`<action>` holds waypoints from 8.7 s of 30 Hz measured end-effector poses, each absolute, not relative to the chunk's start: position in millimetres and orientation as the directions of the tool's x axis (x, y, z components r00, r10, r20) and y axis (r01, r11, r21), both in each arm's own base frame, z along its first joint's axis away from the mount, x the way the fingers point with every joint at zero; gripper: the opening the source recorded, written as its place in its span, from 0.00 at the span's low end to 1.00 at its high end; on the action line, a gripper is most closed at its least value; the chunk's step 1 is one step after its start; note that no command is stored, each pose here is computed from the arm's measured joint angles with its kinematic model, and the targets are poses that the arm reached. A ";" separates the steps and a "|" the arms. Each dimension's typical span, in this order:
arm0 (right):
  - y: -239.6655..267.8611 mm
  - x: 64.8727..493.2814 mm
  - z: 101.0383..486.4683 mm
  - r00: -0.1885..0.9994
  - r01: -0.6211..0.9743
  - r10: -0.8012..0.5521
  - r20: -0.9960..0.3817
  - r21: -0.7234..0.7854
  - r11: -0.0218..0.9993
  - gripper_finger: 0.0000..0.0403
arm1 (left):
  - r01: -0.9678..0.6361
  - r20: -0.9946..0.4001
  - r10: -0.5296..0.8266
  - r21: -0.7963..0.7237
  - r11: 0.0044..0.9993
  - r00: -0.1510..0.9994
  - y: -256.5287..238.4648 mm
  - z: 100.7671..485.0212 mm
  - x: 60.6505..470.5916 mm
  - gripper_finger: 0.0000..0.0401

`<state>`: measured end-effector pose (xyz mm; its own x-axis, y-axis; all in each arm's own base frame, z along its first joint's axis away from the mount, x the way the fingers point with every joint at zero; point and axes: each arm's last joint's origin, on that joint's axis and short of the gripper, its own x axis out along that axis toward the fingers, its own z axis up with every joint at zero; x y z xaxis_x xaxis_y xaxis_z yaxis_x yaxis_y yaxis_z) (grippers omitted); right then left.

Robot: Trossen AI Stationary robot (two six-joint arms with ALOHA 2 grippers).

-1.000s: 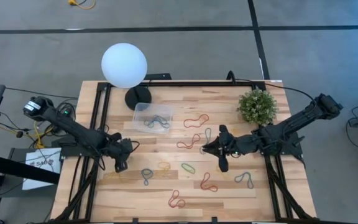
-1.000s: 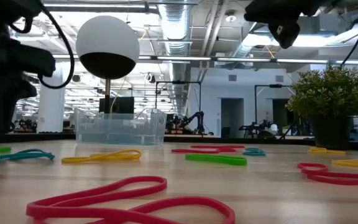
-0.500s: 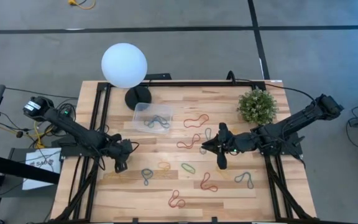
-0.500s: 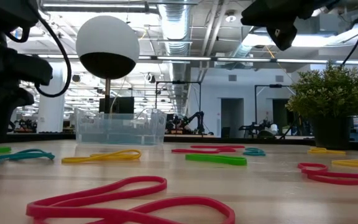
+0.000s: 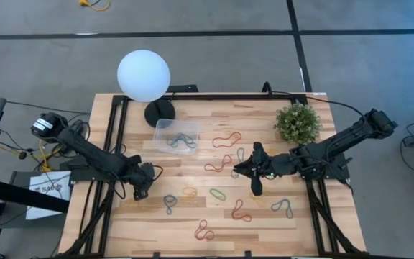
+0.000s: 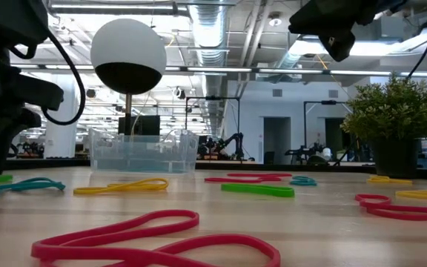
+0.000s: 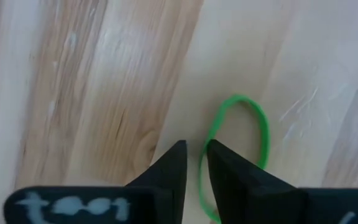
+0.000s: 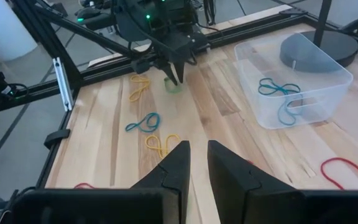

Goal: Pick and place rubber bands into bin
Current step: Put the green rubber band into the transparent container, then put the yellow rubber band into the transparent container

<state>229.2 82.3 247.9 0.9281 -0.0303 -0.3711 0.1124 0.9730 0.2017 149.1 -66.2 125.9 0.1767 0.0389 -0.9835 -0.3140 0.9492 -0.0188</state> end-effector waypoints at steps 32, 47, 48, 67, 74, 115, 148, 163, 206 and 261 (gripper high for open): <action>82.3 229.2 247.8 0.928 0.112 -0.030 -0.372 0.200 0.973 0.12 | -0.037 -0.815 0.368 0.394 0.918 0.447 -15.4 267.1 223.2 0.00; 82.3 229.2 247.7 0.928 0.112 -0.031 -0.372 0.199 0.974 0.12 | -0.191 -0.855 0.321 0.264 0.945 0.407 72.0 255.8 226.3 0.00; 82.3 229.1 247.6 0.927 0.112 -0.031 -0.373 0.198 0.974 0.12 | -0.205 -0.854 0.321 0.257 0.944 0.409 76.6 252.6 228.6 0.00; 82.2 228.7 246.7 0.923 0.114 -0.032 -0.382 0.195 0.974 0.12 | -0.195 -0.953 0.272 0.244 0.950 0.136 128.7 161.1 255.4 0.00; 82.2 228.4 246.1 0.921 0.115 -0.033 -0.388 0.192 0.975 0.12 | -0.211 -0.959 0.262 0.237 0.948 0.103 136.2 150.8 254.7 0.00; 82.0 228.4 245.8 0.920 0.116 -0.034 -0.391 0.189 0.975 0.12 | -0.109 -0.963 0.244 0.232 0.967 0.113 110.0 188.2 282.2 0.23; 92.1 224.5 245.9 0.921 0.079 0.004 -0.390 0.197 0.977 0.12 | -0.179 -0.947 0.009 -0.052 0.982 0.321 -45.4 258.1 168.1 0.23; 79.9 229.1 245.8 0.920 0.129 -0.045 -0.390 0.191 0.973 0.12 | 0.025 -0.937 -0.292 -0.292 0.956 0.194 -94.5 198.6 143.3 0.23; 75.8 230.4 245.7 0.918 0.144 -0.061 -0.391 0.187 0.972 0.12 | 0.321 -0.977 -0.144 -0.087 0.943 0.160 -115.9 126.4 123.8 0.21; 65.3 233.6 245.9 0.915 0.168 -0.101 -0.390 0.143 0.975 0.12 | 0.005 -0.574 0.612 0.732 0.681 0.544 -27.6 256.4 236.8 0.00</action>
